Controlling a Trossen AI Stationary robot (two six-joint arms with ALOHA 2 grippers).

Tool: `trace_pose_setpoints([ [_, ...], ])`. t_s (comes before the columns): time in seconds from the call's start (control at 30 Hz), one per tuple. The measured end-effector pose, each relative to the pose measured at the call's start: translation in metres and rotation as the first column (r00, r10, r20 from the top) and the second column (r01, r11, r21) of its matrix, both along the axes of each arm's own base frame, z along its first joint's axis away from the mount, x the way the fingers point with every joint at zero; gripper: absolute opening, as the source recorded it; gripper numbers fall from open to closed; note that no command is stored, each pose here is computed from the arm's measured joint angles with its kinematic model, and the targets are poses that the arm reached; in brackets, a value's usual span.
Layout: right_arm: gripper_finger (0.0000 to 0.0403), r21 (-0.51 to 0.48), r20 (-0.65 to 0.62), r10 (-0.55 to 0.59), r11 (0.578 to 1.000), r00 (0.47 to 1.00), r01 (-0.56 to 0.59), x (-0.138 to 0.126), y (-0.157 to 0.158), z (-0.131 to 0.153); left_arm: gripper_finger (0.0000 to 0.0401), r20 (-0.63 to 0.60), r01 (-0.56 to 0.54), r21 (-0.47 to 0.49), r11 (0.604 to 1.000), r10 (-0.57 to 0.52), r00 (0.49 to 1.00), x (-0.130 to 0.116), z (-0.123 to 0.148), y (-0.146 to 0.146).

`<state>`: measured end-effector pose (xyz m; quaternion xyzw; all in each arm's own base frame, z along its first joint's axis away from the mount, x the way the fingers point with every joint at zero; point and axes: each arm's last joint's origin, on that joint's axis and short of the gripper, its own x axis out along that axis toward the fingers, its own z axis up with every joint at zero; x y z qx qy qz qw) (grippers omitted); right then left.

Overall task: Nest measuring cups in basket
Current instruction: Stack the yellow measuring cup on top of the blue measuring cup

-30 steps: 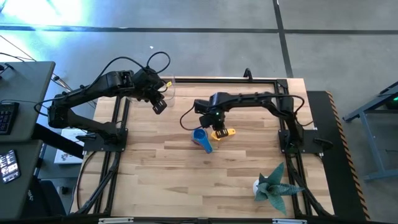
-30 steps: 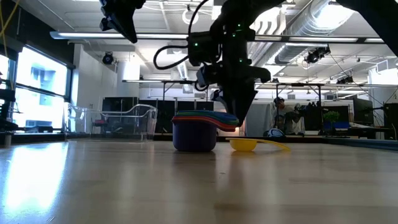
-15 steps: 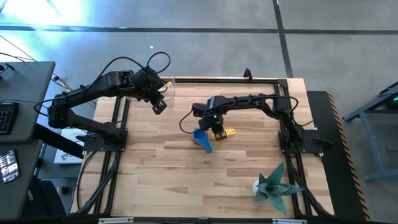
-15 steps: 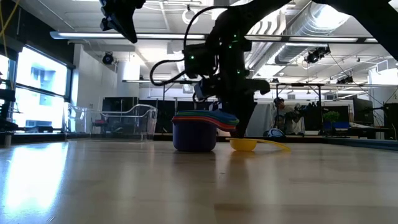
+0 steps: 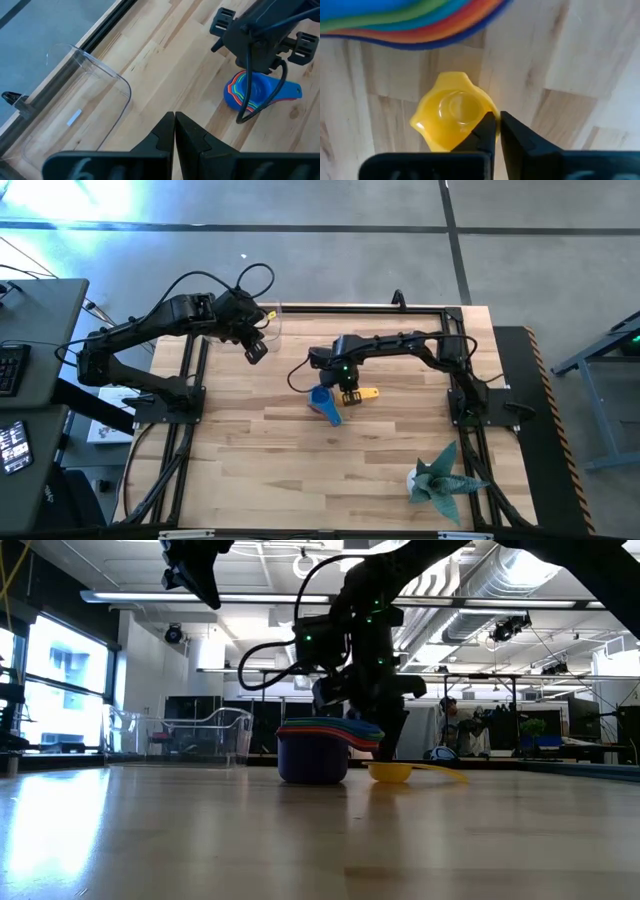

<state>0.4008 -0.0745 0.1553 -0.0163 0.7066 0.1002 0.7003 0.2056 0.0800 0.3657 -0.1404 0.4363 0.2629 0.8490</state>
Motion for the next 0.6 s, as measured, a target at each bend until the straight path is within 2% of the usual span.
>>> trace_pose_setpoints([
  [0.27,0.0004,-0.01,-0.157,-0.188,0.982,0.97,0.189,-0.011,-0.004,0.014,0.0003,-0.011,0.028,0.016,0.999,-0.028,1.0,0.0,0.0,0.0],
  [0.37,0.0003,-0.022,-0.165,-0.261,0.965,0.951,0.262,-0.008,-0.005,0.026,0.0003,-0.02,0.049,0.028,0.998,-0.048,0.999,0.0,0.0,0.0],
  [0.6,0.0001,-0.022,-0.113,-0.478,0.878,0.871,0.478,0.003,-0.004,0.067,0.0003,-0.04,0.094,0.052,0.994,-0.092,0.995,0.0,0.0,0.0],
])
